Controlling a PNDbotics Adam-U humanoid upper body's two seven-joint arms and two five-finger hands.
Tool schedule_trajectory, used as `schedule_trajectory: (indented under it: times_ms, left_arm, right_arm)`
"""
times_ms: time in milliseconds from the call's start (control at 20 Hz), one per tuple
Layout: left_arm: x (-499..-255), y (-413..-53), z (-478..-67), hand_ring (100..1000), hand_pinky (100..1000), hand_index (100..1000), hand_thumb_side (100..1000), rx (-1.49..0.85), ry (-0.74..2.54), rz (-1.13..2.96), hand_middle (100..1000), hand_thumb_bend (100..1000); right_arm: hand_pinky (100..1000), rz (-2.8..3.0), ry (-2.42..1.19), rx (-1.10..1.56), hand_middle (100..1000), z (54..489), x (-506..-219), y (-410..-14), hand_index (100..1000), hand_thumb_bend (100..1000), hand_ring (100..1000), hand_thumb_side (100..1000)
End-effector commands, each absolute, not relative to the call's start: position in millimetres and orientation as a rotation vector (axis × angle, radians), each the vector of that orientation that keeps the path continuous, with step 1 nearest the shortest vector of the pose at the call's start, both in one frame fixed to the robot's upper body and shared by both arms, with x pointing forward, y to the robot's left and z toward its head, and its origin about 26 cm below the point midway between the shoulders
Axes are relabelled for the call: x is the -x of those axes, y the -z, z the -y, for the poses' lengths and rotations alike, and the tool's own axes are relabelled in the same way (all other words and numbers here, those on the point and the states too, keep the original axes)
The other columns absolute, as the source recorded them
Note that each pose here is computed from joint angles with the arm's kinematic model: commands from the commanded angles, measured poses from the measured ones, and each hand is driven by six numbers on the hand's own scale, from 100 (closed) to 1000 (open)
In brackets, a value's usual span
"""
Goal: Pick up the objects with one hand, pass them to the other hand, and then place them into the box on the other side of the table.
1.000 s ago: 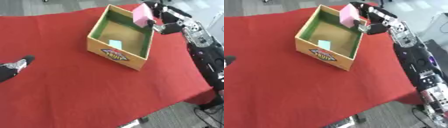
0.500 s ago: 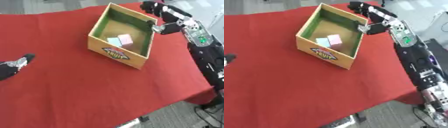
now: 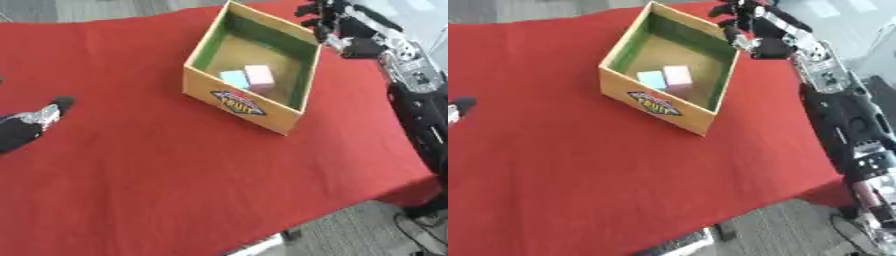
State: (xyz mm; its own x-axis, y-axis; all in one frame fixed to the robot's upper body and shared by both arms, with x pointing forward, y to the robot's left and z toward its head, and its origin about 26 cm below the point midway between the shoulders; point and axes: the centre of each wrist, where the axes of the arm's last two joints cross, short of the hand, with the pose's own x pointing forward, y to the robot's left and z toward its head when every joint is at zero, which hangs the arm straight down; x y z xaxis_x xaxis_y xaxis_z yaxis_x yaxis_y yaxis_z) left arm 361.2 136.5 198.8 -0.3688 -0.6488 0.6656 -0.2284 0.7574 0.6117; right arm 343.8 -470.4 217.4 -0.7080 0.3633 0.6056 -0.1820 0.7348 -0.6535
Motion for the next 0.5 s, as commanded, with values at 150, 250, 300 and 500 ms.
schedule_trajectory:
  times_ms: [150,250,300,500]
  left_arm:
    - [-357,-224,-155,636,711,841,354,-0.727,0.437,2.003,568,723]
    - [-355,-233,-166,645,715,838,353,-0.764,0.410,2.014,580,725]
    - [-353,-239,-172,649,716,836,348,-0.788,0.399,2.022,585,733]
    - [-346,-264,-197,665,725,836,331,-0.896,0.402,2.044,605,765]
  right_arm:
    - [907,2.370,-0.846,0.002,842,478,-311,-262,1000,100,1000,470]
    - [911,2.392,-0.752,-0.015,860,485,-297,-263,1000,100,1000,470]
    - [911,2.402,-0.708,-0.019,868,488,-291,-263,1000,100,1000,470]
    - [902,2.440,-0.587,0.025,875,496,-267,-260,1000,100,1000,470]
